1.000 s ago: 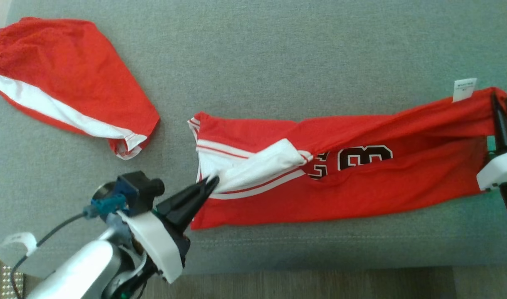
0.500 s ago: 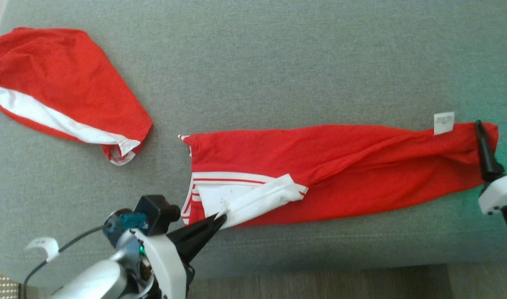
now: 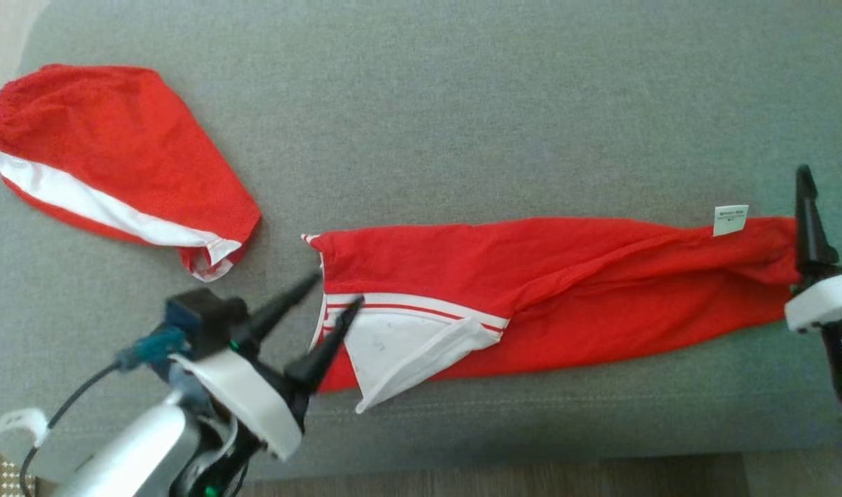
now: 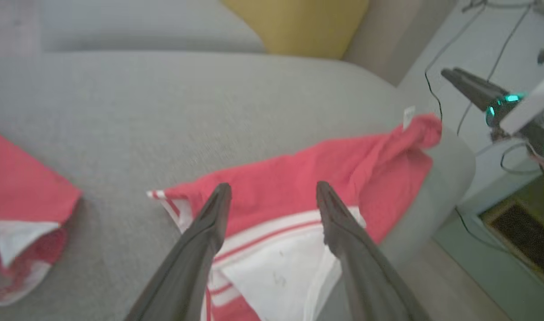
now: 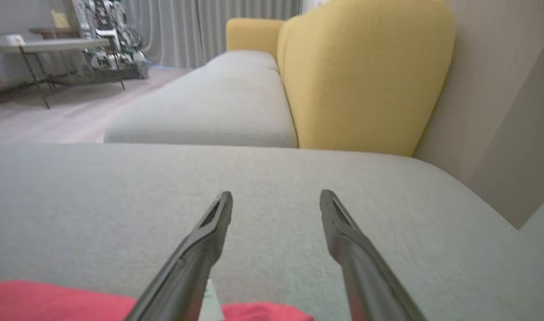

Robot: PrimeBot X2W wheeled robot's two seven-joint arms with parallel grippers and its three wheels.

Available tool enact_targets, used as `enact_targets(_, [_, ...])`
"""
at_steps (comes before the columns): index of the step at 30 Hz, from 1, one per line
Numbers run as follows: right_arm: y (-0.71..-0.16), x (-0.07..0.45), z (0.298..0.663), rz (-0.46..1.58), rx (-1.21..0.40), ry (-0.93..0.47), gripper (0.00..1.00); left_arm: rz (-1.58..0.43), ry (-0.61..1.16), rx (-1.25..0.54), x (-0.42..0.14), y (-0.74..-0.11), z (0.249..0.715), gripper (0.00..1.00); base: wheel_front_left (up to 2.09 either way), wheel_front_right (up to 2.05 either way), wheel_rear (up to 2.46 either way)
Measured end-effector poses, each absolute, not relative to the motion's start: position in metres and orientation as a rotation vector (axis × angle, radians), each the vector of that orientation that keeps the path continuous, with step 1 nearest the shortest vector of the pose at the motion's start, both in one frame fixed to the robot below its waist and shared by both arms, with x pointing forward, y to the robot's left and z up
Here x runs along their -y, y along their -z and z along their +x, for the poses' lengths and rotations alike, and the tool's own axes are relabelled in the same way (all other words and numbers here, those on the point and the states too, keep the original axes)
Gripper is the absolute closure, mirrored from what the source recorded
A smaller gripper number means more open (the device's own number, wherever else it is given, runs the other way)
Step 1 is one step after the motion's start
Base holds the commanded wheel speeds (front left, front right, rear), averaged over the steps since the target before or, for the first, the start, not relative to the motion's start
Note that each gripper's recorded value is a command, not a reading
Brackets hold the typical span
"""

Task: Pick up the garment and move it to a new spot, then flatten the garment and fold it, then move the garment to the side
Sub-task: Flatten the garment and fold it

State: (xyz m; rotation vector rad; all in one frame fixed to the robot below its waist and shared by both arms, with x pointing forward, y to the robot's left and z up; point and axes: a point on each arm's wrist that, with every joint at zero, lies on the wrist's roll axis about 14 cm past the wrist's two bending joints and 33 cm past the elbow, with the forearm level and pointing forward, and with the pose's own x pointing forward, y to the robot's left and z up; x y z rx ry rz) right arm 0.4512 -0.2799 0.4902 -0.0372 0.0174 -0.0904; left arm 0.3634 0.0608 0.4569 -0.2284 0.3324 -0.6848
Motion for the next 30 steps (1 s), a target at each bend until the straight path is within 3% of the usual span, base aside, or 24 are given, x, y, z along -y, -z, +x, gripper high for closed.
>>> enact_targets(6, [-0.519, 0.246, 0.445, 0.023, 0.099, 0.02, 0.0, -0.372, 0.506, -0.092, -0.072, -0.503, 0.395, 0.0, 0.0, 0.0, 0.0])
enact_targets(12, [-0.522, 0.215, 0.431, 0.101, 0.123, -0.035, 0.0, -0.448, 0.392, 0.006, -0.084, -0.523, 0.408, 0.0, 0.0, 0.0, 0.0])
enact_targets(24, [-0.493, 0.202, 0.406, 0.172, 0.045, -0.019, 0.0, -0.454, 0.312, -0.008, -0.086, -0.498, 0.383, 0.0, 0.0, 0.0, 0.0])
enact_targets(30, [-0.476, 0.225, 0.403, 0.176, -0.008, 0.06, 0.0, -0.444, 0.304, -0.007, -0.087, -0.495, 0.385, 0.0, 0.0, 0.0, 0.0])
